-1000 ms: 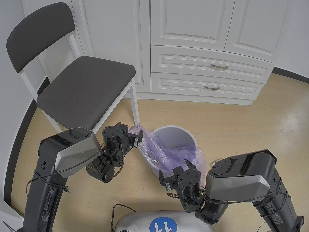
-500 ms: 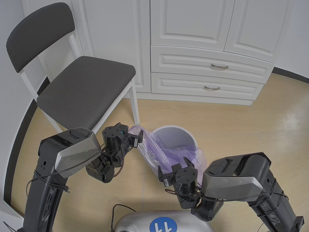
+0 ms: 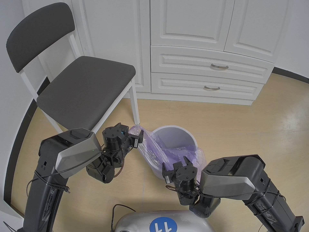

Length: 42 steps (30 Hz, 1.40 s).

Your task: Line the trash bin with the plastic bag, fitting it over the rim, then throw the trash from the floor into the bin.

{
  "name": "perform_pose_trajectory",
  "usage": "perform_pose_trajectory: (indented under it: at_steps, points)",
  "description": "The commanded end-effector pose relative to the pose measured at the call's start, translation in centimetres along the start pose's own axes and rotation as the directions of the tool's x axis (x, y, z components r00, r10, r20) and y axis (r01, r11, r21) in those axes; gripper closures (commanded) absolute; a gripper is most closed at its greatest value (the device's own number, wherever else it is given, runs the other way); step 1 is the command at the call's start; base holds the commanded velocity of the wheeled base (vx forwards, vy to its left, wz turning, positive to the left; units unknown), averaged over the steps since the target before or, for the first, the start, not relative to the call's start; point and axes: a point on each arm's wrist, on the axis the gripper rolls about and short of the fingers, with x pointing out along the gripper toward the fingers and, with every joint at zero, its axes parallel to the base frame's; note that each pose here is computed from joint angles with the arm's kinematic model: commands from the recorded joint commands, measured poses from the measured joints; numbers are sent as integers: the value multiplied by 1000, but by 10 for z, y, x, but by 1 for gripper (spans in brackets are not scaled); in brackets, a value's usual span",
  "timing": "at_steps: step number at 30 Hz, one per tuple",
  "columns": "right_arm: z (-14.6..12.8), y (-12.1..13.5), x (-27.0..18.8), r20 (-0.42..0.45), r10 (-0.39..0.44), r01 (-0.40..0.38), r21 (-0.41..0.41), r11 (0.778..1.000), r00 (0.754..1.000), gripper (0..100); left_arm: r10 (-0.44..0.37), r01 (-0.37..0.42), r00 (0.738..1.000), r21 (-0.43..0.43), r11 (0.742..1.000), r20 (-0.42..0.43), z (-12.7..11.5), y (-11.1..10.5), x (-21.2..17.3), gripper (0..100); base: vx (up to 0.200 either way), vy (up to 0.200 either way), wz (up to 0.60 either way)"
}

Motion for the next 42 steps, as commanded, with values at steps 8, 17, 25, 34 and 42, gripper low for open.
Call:
perform_pose_trajectory:
  at_steps: [8,17,25,34,42]
  points:
    - [15,-16,8,36,-41,40,42,998,998,100,0,0,1000,1,1000,-3,-2,0,1,0,0,0,0]
    - [61,-48,31,142,-129,112,121,986,981,100,-3,3,1000,22,1000,-22,-12,-3,1,0,0,0,0]
    - [96,-74,78,284,-201,180,100,979,938,100,-17,17,1000,22,1000,-2,-19,-5,-2,0,0,0,0]
    - [102,-88,117,335,-231,221,69,973,913,100,-140,141,989,26,990,-35,-9,-1,-30,0,0,0,0]
    - [93,-92,139,375,-265,262,60,963,888,100,-177,178,983,26,984,-43,-3,2,-38,0,0,0,0]
